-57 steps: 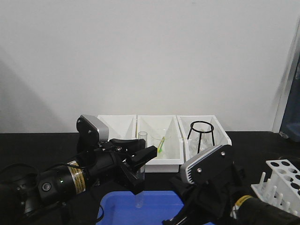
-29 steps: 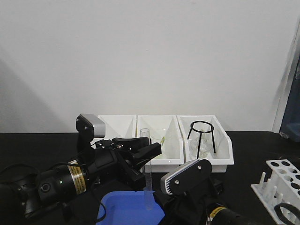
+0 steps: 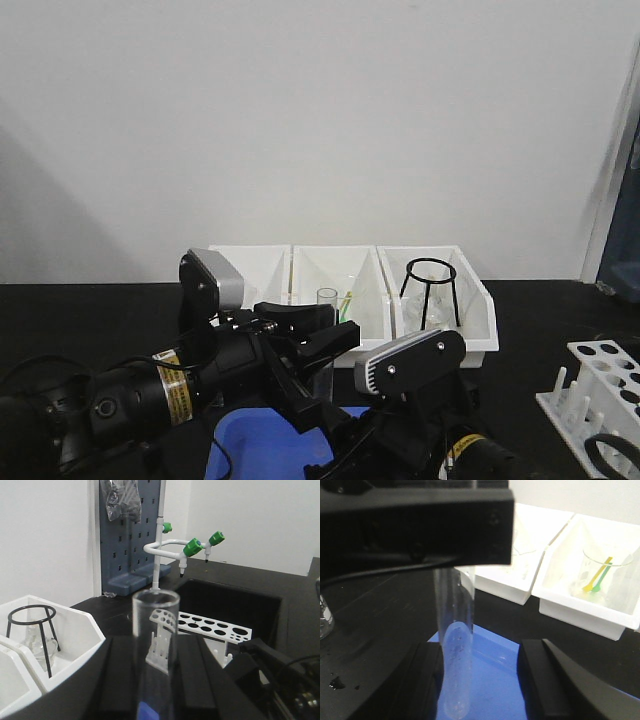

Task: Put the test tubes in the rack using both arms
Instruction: 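Close the right gripper on the tube below the left gripper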

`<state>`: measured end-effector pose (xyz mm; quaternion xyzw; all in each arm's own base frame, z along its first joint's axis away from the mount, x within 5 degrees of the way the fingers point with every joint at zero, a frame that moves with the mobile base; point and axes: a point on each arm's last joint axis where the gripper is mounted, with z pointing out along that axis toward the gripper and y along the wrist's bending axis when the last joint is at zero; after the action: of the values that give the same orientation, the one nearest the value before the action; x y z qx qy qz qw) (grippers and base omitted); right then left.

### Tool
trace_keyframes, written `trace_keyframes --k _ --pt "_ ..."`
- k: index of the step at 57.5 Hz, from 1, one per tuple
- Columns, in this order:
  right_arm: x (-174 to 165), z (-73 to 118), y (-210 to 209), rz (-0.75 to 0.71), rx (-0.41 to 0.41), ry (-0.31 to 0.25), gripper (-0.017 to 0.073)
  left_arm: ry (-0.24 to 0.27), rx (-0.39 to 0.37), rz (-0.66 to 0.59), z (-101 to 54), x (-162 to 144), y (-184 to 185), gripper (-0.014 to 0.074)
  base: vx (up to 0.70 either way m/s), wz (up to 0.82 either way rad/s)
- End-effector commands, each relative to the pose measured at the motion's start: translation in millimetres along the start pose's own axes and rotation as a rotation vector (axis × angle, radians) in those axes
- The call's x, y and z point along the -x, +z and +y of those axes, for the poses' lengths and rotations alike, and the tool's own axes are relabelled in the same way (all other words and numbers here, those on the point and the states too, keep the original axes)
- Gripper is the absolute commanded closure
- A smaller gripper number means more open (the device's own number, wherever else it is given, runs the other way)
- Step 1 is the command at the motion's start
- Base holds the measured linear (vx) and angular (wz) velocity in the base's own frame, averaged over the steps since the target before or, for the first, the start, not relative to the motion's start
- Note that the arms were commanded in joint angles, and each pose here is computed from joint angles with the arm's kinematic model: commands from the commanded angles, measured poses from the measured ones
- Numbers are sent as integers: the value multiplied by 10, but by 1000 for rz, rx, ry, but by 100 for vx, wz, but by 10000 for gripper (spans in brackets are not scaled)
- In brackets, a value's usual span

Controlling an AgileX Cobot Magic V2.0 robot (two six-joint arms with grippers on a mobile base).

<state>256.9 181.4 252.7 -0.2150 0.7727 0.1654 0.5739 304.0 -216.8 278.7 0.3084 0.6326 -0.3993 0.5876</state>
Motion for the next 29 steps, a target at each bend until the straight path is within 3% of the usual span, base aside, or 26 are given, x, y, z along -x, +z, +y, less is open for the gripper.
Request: trace_keyframes --k 1,12,18,29 --pt "283 7 -65 -162 5 -20 137 14 -20 -133 -87 311 -24 611 0 0" --pt "338 36 -76 -224 37 -16 137 -8 -26 -139 -96 316 -22 611 0 0" --pt "368 47 -84 -259 47 -37 137 -54 -34 -142 -100 319 -22 611 0 0" --pt "411 45 -96 -307 46 -19 137 -58 -56 -146 -153 319 -4 611 0 0"
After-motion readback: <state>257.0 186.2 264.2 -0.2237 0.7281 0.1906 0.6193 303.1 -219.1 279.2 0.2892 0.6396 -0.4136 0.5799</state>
